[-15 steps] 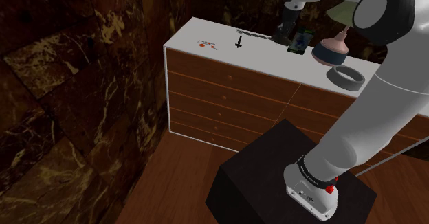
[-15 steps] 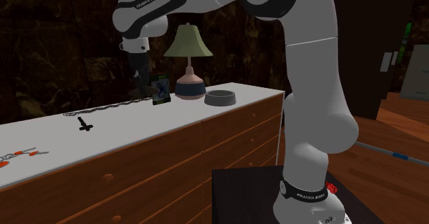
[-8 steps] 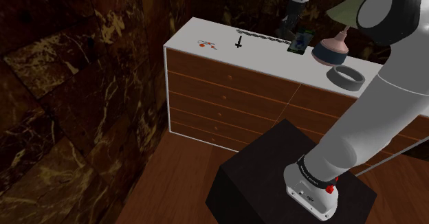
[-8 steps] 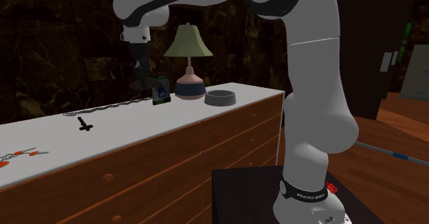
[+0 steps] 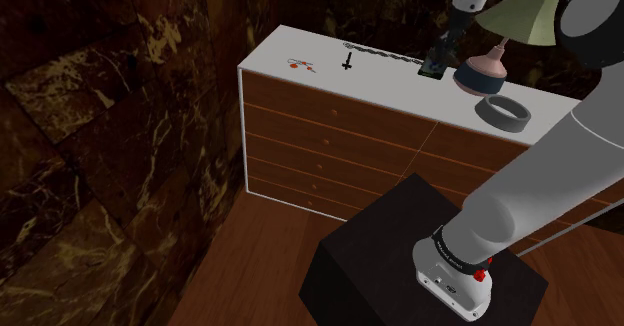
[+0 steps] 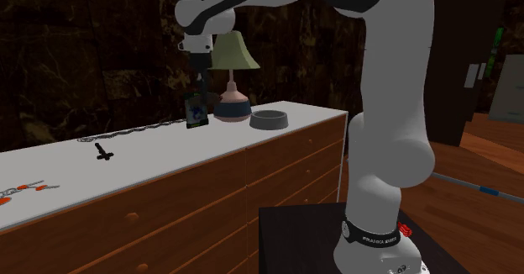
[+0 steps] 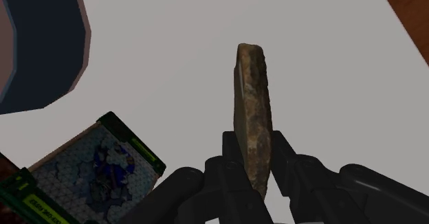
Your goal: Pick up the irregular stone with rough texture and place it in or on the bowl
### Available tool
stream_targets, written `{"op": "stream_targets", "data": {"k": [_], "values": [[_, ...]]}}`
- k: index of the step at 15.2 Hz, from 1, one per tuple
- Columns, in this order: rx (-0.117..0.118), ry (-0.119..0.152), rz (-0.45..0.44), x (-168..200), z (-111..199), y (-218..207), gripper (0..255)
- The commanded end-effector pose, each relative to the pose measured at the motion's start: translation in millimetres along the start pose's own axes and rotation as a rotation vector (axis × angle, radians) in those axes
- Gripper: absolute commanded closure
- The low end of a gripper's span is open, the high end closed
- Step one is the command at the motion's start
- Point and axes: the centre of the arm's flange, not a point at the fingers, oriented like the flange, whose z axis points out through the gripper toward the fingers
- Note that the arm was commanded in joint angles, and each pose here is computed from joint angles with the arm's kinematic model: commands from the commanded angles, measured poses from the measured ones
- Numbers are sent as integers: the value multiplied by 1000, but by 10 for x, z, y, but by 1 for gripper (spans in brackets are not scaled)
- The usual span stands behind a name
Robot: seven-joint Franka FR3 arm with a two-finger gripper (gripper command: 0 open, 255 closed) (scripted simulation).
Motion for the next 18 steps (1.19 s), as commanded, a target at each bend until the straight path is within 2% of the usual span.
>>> {"op": "stream_targets", "data": {"k": [1,18], "values": [[0,0,-1,-236,-2,133,255],[0,0,-1,-2146,126,1305,255]]}}
